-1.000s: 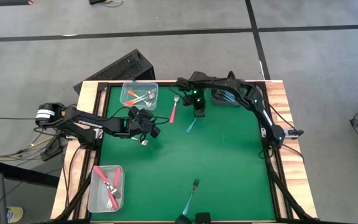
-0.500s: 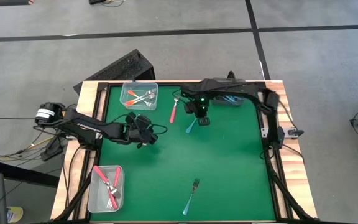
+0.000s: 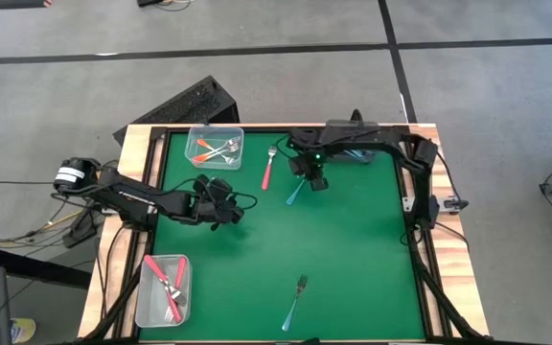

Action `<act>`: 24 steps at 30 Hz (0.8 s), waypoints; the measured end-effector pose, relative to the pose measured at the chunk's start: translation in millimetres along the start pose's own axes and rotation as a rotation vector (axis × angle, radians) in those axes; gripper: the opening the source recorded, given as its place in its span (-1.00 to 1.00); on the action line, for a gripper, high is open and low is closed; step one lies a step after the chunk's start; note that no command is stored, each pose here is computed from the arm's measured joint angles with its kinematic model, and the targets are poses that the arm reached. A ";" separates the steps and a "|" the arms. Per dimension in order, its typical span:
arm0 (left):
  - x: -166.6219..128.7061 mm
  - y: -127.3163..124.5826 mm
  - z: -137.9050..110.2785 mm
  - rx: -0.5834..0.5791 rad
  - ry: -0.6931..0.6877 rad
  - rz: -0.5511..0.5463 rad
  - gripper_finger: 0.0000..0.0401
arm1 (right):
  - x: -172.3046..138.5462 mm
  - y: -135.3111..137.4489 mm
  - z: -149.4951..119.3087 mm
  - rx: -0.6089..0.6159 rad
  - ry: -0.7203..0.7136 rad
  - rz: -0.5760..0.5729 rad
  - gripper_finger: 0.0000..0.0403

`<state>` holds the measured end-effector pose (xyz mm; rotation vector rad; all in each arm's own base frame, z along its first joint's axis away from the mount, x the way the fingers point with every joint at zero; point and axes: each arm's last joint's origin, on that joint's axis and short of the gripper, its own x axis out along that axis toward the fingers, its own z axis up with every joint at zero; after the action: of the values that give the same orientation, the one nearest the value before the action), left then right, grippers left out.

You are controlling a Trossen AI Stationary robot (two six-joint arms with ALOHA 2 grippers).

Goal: Sort silverware by color (type)
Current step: Put the blue fork into the black bin

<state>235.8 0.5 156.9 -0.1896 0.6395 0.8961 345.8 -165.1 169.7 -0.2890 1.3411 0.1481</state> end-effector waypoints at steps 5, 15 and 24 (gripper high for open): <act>2.9 2.9 2.6 0.012 -0.013 0.028 -0.29 | -0.6 1.9 4.6 -0.045 -0.020 -0.012 -0.06; 6.9 5.9 5.6 0.009 -0.012 0.036 -0.29 | 31.9 0.9 5.0 -0.050 0.022 0.030 -0.30; 11.8 1.9 -0.4 0.032 0.014 0.033 -0.29 | 46.2 3.1 2.7 0.014 0.061 0.063 -0.69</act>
<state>239.5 9.3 149.9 -0.1573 0.6708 0.9162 357.9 -164.1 124.9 -0.2415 1.4121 0.1840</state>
